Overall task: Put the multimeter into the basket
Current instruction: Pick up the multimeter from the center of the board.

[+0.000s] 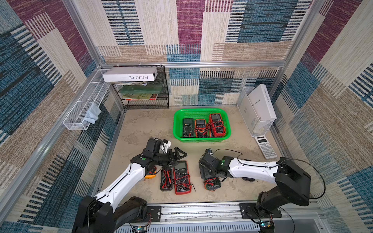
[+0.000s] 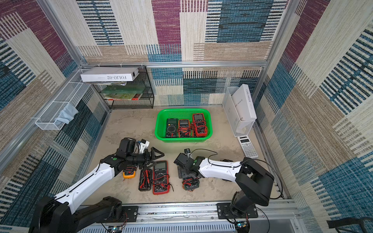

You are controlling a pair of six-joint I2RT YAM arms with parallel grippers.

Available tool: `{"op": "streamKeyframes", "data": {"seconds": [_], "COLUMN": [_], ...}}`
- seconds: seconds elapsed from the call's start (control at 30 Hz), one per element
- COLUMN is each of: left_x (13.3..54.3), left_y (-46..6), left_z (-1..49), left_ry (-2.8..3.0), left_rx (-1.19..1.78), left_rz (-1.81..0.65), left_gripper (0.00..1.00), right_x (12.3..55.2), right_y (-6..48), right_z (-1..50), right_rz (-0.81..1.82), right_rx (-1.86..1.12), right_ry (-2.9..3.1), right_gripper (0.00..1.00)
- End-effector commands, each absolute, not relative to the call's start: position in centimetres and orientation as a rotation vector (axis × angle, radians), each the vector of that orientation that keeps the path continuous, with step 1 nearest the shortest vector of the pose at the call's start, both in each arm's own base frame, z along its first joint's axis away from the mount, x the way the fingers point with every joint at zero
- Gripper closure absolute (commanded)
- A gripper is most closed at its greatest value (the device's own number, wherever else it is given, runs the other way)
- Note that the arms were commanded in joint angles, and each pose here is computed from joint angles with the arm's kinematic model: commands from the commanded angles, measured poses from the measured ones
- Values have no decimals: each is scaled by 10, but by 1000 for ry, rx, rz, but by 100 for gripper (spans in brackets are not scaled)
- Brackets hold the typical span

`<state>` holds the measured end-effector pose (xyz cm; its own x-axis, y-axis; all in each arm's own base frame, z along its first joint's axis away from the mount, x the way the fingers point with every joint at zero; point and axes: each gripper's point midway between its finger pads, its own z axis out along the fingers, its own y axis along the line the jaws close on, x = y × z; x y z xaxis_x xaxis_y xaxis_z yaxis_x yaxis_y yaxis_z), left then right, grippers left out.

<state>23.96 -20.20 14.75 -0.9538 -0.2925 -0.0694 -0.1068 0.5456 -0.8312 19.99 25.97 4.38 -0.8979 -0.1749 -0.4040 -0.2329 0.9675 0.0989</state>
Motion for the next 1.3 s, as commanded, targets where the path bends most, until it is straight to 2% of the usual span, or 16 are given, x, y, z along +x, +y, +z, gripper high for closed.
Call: {"op": "streamKeyframes", "data": {"seconds": [0.0, 0.57, 0.93, 1.27], "left_x": [244, 275, 294, 300], "left_y": [-205, -209, -215, -209], "left_z": [156, 204, 244, 261], "left_ry": [2553, 2456, 2385, 2340], "left_rx": [-296, -232, -182, -170], "left_rz": [-1383, -1376, -1414, -1419], "left_gripper": [0, 0, 0, 0], "right_x": [203, 228, 267, 319], "right_y": [259, 268, 265, 263], "right_z": [54, 126, 174, 226], "right_rz": [193, 266, 336, 380], "right_rx": [-287, -270, -202, -141], "right_ry": [2693, 2544, 2445, 2342], "right_gripper": [25, 26, 26, 25]}}
